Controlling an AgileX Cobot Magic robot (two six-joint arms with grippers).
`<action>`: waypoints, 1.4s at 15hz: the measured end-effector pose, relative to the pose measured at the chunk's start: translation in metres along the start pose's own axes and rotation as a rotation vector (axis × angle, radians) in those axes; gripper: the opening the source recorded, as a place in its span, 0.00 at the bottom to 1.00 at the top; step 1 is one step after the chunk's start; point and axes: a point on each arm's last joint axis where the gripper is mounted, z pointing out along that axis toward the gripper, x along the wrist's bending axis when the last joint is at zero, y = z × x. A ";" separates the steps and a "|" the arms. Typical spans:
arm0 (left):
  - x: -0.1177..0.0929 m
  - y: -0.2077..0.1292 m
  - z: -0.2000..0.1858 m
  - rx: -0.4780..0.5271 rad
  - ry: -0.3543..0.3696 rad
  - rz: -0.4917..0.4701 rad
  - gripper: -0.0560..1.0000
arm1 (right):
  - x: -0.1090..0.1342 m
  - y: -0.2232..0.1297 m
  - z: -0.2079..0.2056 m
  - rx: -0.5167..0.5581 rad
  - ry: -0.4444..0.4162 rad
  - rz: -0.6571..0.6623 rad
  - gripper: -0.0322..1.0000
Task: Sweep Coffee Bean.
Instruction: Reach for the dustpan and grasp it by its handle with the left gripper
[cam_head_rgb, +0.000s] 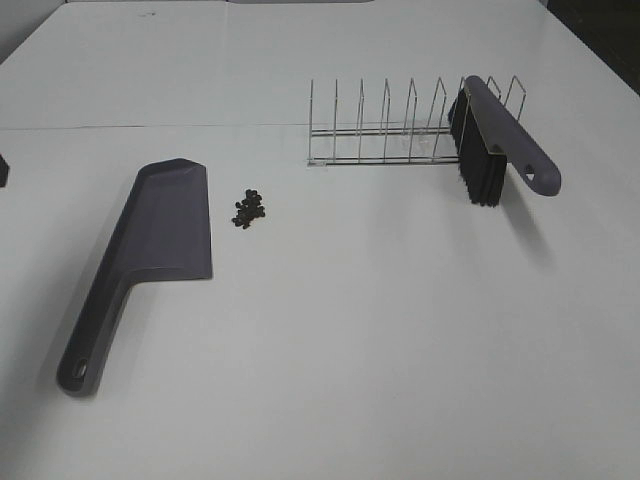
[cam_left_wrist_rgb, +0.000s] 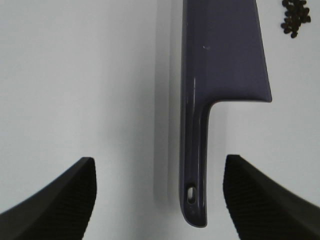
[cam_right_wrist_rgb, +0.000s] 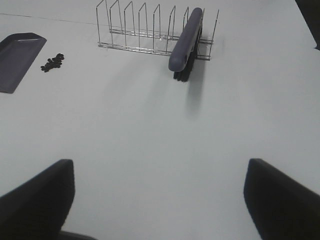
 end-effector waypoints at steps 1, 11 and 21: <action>-0.005 0.001 0.011 0.036 -0.002 0.009 0.67 | 0.000 0.000 0.000 0.000 0.000 0.000 0.79; -0.042 -0.014 0.100 0.281 0.031 0.078 0.79 | 0.000 0.000 0.000 0.000 0.000 0.000 0.79; -0.053 -0.032 0.170 0.354 0.095 0.125 0.78 | 0.000 0.000 0.000 0.000 0.000 0.000 0.79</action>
